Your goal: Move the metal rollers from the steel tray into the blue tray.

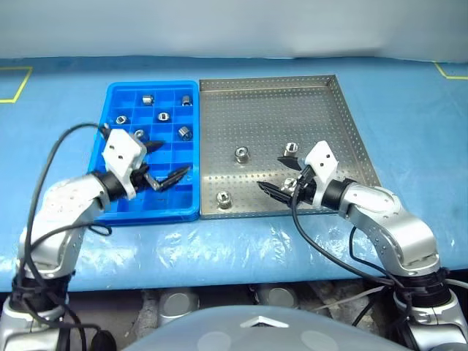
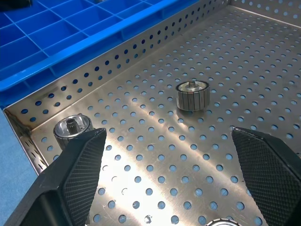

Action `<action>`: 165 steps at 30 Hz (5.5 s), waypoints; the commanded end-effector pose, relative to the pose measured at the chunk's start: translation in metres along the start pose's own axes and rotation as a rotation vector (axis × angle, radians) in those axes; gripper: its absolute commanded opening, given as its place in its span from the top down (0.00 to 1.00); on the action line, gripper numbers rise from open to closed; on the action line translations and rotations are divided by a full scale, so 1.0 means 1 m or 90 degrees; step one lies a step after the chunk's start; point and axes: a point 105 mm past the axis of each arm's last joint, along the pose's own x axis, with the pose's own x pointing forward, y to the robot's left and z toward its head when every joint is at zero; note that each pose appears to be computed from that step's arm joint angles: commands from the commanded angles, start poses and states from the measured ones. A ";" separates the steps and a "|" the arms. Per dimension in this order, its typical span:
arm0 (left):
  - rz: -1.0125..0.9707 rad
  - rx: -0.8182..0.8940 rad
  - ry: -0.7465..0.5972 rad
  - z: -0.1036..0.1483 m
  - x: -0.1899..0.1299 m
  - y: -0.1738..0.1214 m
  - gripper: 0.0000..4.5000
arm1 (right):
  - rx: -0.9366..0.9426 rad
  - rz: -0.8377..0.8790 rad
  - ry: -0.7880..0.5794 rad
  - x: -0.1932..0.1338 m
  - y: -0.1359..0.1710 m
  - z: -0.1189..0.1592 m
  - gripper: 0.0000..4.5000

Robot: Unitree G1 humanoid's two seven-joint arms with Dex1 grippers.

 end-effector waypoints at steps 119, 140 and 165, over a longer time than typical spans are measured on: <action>-0.659 0.366 0.376 -0.035 0.071 -0.045 0.01 | -0.024 -0.092 -0.080 -0.003 0.027 0.003 0.00; -0.691 0.401 0.348 -0.032 0.068 -0.063 0.63 | -0.025 -0.088 -0.094 0.003 0.027 0.007 0.00; 0.639 -0.115 -0.086 -0.009 -0.042 0.060 0.63 | -0.062 0.067 -0.117 0.036 0.052 0.028 0.00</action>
